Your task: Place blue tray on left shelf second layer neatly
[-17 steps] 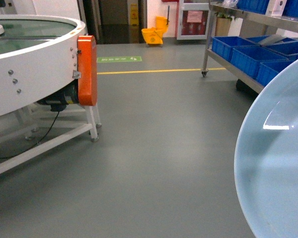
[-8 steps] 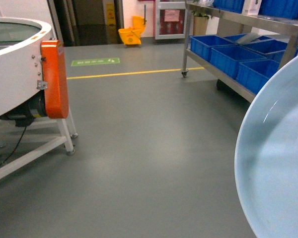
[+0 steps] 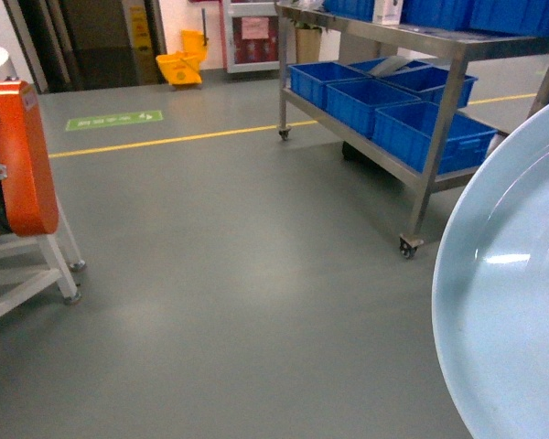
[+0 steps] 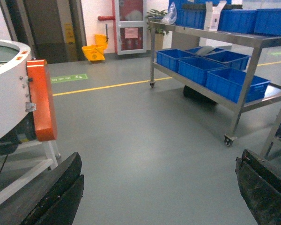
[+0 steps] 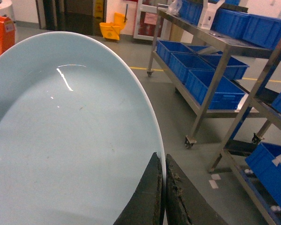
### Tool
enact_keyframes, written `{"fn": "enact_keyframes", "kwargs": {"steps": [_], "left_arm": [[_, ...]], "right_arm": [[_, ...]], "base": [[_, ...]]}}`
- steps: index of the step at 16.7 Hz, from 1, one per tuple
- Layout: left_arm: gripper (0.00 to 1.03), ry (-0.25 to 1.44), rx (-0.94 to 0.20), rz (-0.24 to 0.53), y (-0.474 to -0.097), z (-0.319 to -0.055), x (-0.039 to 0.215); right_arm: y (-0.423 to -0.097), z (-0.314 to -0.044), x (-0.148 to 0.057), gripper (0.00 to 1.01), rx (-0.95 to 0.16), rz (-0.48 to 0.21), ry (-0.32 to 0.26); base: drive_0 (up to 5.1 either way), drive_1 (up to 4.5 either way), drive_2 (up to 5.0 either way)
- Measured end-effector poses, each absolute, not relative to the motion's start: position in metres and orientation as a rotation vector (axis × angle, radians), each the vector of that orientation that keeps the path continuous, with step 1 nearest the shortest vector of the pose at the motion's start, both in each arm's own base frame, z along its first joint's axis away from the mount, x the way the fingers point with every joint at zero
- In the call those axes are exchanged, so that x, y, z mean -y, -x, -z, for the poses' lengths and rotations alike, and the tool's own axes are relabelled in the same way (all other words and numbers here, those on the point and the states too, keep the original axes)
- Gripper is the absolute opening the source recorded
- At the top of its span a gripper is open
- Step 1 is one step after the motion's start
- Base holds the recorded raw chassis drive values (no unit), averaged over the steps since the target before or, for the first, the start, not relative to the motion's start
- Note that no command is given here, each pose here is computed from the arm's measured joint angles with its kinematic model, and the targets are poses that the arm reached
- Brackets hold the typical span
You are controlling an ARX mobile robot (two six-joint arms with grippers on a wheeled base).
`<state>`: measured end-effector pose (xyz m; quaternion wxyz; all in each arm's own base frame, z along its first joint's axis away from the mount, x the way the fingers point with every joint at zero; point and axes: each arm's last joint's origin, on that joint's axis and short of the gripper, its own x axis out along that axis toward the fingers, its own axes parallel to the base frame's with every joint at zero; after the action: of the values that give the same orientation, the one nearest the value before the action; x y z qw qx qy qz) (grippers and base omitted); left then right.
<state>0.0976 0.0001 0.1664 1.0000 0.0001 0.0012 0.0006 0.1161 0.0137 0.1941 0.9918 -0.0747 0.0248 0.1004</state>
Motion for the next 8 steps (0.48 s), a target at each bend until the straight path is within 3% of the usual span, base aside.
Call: {"fn": "enact_keyframes", "kwargs": {"steps": [8], "left_arm": [[0.98, 0.0, -0.002, -0.001, -0.0976, -0.1664, -0.0001]], "right_arm": [[-0.1161, -0.1941, -0.0137, 0.02, -0.05, -0.201, 0.15]], "base": [[-1.6, -1.6, -1.6]]}}
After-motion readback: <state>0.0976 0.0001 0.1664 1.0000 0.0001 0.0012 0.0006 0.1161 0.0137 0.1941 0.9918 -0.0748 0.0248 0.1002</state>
